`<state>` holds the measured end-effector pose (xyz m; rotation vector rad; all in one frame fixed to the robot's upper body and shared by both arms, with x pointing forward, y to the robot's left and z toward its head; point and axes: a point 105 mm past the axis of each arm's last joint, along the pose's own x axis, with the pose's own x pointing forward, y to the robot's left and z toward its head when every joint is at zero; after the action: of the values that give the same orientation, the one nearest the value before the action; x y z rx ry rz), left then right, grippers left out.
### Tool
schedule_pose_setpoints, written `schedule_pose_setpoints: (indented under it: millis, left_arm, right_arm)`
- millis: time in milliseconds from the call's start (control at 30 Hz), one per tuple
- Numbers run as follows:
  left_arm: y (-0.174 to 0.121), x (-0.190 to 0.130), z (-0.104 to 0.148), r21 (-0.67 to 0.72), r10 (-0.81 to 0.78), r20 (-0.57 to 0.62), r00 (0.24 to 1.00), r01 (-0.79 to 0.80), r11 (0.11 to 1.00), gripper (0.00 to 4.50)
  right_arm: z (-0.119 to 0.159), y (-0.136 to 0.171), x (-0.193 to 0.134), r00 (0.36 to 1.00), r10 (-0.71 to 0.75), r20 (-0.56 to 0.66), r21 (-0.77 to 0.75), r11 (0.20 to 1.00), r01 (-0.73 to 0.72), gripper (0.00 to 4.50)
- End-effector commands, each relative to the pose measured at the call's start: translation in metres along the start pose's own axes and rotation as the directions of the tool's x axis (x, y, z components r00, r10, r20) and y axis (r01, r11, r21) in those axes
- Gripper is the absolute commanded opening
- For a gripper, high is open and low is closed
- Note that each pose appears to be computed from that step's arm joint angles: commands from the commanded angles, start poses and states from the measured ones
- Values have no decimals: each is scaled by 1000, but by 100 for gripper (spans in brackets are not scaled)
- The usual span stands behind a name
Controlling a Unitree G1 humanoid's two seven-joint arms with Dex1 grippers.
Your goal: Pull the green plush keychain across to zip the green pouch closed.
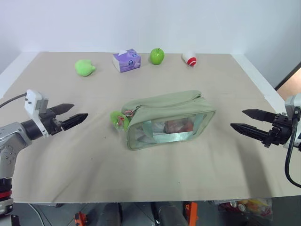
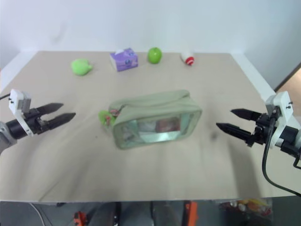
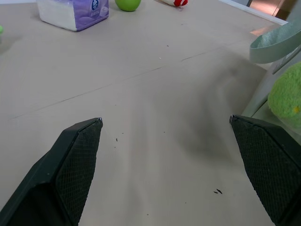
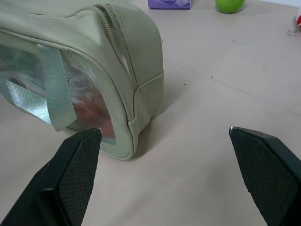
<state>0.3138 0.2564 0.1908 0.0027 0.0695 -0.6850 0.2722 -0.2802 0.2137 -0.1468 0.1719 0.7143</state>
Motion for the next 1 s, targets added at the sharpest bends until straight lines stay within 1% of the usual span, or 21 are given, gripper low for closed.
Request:
schedule_pose_setpoints:
  millis: [33,133,233,300,400,433,500,567,633,767,833,1000]
  left_arm:
    - [-11,-4,17,45,-62,20,998,61,997,448]
    - [-29,0,36,74,-163,53,985,159,985,448]
    - [-35,3,52,83,-203,101,974,195,977,448]
    - [-40,6,62,96,-233,124,965,222,970,448]
    - [-50,10,73,121,-291,143,946,275,954,448]
    - [-53,11,76,129,-310,146,939,293,947,448]
    - [-64,14,85,164,-366,146,919,342,925,448]
    - [-69,17,90,187,-391,144,909,363,913,448]
    - [-70,20,91,196,-397,143,907,367,909,448]
    - [-78,30,96,225,-437,156,886,399,889,448]
    - [-80,32,97,227,-442,160,882,403,886,448]
    - [-77,28,91,207,-416,176,892,380,902,448]
  right_arm:
    - [20,2,5,1000,27,13,-85,996,-26,450]
    - [49,12,16,994,98,38,-191,978,-89,450]
    - [75,19,20,985,155,73,-256,958,-132,450]
    - [93,28,23,972,219,83,-305,934,-184,450]
    - [109,48,30,942,333,39,-392,872,-292,450]
    - [111,54,32,931,365,12,-418,848,-326,450]
    - [115,71,38,886,458,-65,-476,766,-431,450]
    - [117,80,42,850,512,-124,-504,705,-498,450]
    - [116,84,45,828,536,-162,-518,668,-534,450]
    - [110,105,66,726,622,-294,-551,511,-660,450]
    - [109,107,72,705,635,-317,-546,485,-683,450]
    - [96,105,87,680,630,-375,-545,444,-711,450]
